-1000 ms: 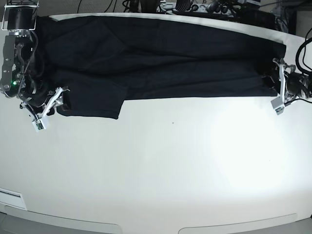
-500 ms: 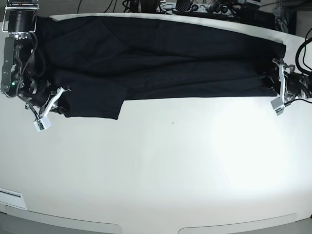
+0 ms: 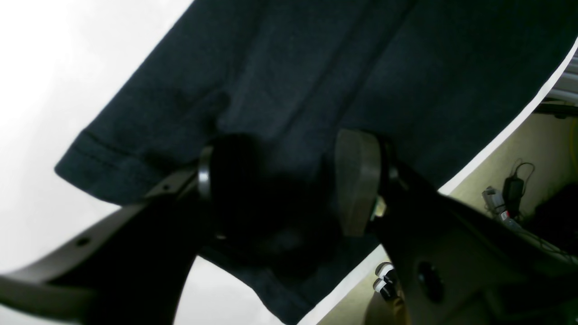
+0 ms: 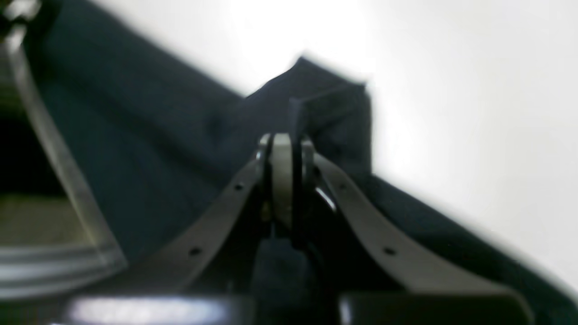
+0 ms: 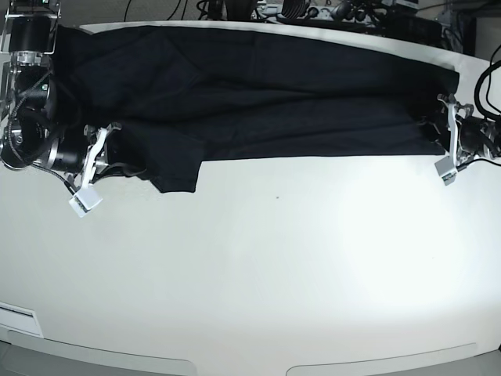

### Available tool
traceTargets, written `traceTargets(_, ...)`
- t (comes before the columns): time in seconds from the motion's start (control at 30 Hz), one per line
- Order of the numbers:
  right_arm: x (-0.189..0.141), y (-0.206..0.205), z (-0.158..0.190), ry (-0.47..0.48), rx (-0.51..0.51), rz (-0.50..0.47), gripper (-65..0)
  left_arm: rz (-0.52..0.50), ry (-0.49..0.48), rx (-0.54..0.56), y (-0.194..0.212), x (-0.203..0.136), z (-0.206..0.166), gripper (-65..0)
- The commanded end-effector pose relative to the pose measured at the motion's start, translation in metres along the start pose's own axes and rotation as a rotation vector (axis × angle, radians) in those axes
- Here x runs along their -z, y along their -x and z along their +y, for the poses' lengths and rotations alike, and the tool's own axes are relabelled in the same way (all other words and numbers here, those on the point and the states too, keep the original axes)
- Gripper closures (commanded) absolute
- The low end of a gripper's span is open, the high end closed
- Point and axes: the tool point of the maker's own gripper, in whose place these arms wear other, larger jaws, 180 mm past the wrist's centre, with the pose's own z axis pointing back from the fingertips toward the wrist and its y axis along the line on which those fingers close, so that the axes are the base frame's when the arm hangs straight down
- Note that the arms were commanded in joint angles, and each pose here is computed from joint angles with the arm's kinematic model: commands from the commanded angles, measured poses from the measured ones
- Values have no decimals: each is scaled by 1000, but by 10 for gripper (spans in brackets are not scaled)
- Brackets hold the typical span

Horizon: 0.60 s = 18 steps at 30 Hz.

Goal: Fold the T-shirt properly
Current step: 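Grasp the sleeve end with the right gripper and fold it inward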

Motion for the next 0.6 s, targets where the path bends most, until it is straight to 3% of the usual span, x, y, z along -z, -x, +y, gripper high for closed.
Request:
traceTargets(0.0, -9, -12, 13, -40, -45, -24, 0, -23, -24, 16, -8, -14, 6, -352)
traceTargets(0.07, -14, -10, 33, -98, -77, -14, 0, -23, -24, 16, -8, -14, 6, -352)
traceTargets(0.3, -33, 10, 72, -87, -209, 72, 0, -23, -24, 16, -8, -14, 6, -352)
traceTargets(0.57, -39, 52, 110, -151, -192, 181, 0, -24, -25, 16, -8, -15, 7, -352)
